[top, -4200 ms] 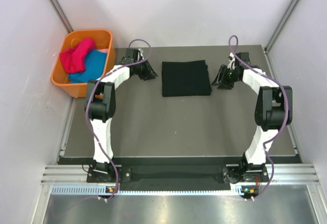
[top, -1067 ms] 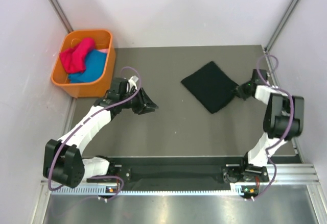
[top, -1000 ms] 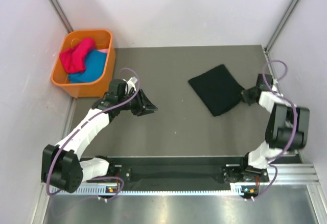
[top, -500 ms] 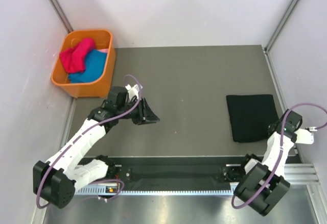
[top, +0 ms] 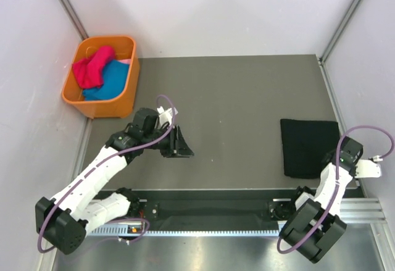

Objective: Fold and stack the t-shirts
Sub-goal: Neatly place the folded tshirt to the corner, then reset both grippers

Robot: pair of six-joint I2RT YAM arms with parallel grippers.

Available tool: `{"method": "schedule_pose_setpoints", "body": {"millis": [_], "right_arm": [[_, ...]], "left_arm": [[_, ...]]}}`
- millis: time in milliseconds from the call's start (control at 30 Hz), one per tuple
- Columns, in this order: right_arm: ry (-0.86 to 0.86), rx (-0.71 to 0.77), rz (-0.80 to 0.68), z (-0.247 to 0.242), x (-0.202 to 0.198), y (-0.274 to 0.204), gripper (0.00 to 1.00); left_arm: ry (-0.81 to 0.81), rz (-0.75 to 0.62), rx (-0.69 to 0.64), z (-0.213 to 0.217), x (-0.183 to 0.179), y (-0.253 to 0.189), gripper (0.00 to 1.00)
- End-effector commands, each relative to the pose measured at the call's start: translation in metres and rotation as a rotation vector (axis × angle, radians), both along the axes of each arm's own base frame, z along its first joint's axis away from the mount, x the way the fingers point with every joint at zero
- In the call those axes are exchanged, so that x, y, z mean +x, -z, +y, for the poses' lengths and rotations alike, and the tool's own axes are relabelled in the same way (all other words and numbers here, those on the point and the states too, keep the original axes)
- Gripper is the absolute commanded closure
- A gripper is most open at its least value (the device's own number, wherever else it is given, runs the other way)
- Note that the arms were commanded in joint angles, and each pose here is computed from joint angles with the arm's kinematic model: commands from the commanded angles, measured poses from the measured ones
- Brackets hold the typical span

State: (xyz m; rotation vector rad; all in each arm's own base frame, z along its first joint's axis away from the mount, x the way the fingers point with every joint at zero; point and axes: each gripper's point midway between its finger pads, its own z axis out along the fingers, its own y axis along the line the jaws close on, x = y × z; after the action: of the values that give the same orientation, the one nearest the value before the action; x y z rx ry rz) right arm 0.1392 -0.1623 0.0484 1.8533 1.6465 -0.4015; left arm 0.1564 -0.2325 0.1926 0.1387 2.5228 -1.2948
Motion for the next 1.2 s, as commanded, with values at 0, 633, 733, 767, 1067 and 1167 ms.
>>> {"method": "schedule_pose_setpoints", "body": {"millis": [0,633,733,767,1067,1167], "right_arm": [[0.028,-0.109,0.057,-0.022,-0.01,-0.015,1.0],[-0.109,-0.17,0.158,-0.026,-0.004,-0.056,0.29],[-0.182,-0.144,0.134,-0.017,0.01,-0.075,0.22],[-0.239,-0.122,0.118,-0.008,0.019,-0.078,0.23],[-1.179,0.001,-0.292,0.21,0.148,-0.146,0.1],[-1.465,0.131,-0.446,0.301,0.134,-0.15,0.0]], "left_arm": [[0.038,-0.068,-0.007,-0.002,-0.004,-0.016,0.61],[0.054,-0.101,0.016,-0.001,-0.008,-0.017,0.61],[0.052,-0.102,0.024,0.0,-0.008,-0.014,0.6],[0.051,-0.099,0.026,0.001,-0.009,-0.012,0.6],[0.003,-0.067,0.008,0.003,-0.011,0.002,0.58],[-0.048,-0.065,-0.055,0.004,-0.015,0.005,0.57]]}}
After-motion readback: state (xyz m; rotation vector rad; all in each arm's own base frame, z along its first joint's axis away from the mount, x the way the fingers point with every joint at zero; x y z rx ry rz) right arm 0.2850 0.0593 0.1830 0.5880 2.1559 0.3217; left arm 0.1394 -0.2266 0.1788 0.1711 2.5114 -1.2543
